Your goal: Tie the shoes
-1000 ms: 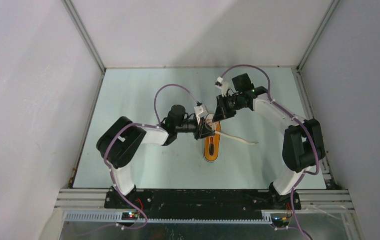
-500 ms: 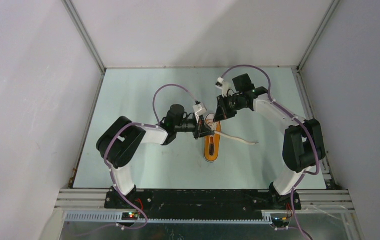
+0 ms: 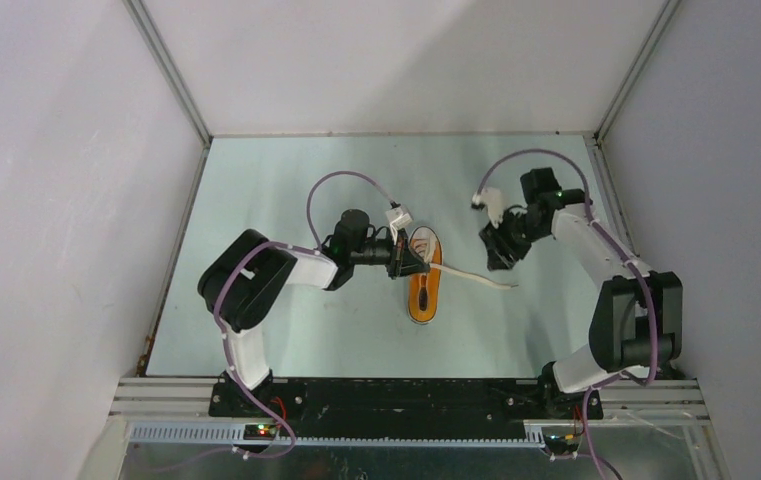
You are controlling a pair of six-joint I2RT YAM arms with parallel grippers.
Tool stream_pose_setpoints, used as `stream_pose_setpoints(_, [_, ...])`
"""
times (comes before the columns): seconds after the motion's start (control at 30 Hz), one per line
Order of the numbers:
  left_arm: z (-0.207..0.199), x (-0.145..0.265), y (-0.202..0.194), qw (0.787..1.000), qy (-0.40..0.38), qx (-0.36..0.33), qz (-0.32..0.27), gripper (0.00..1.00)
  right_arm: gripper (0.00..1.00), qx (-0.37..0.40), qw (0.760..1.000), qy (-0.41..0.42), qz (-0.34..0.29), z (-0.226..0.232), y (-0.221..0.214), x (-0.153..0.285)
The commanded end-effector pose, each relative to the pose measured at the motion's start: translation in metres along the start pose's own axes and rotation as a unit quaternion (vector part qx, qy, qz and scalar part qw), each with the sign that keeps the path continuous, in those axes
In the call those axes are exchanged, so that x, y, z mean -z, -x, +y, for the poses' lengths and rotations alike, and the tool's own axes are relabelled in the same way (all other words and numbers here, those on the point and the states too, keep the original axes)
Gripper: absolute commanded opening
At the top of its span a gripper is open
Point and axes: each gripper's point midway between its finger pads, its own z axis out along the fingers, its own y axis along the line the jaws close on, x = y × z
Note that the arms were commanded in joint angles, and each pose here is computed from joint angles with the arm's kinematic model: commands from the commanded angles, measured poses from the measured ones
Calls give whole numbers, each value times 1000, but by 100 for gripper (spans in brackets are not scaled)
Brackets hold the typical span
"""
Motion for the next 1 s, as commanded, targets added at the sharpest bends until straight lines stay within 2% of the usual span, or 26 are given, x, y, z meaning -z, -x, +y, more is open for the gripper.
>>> stream_pose_setpoints(0.0, [-4, -6, 12, 1000, -15, -8, -10, 0, 51, 142, 983, -3, 118, -17, -69, -18])
stream_pose_setpoints(0.2, [-10, -8, 14, 1000, -22, -8, -2, 0, 52, 204, 966, -22, 155, -41, -81, -37])
stream_pose_setpoints(0.4, [-10, -8, 16, 1000, -18, -11, -1, 0, 52, 224, 956, -51, 183, -56, -90, -48])
stream_pose_setpoints(0.73, [-9, -8, 17, 1000, -16, -11, 4, 0, 50, 256, 941, -18, 222, -34, -112, -59])
stream_pose_setpoints(0.77, [-8, -8, 18, 1000, -15, -11, 4, 0, 48, 257, 938, -20, 230, -35, -117, -58])
stream_pose_setpoints(0.83, [-7, -8, 18, 1000, -14, -10, 5, 0, 31, 261, 933, -25, 245, -37, -126, -59])
stream_pose_setpoints(0.87, [-7, -8, 17, 1000, -12, -8, 7, 0, 15, 264, 932, -30, 247, -40, -127, -60])
stream_pose_setpoints(0.93, [-5, -8, 15, 1000, -11, -5, 9, 0, 1, 260, 931, -46, 251, -45, -125, -58])
stream_pose_setpoints(0.97, [-5, -8, 14, 1000, -11, -3, 11, 0, 0, 260, 934, -58, 239, -49, -113, -56])
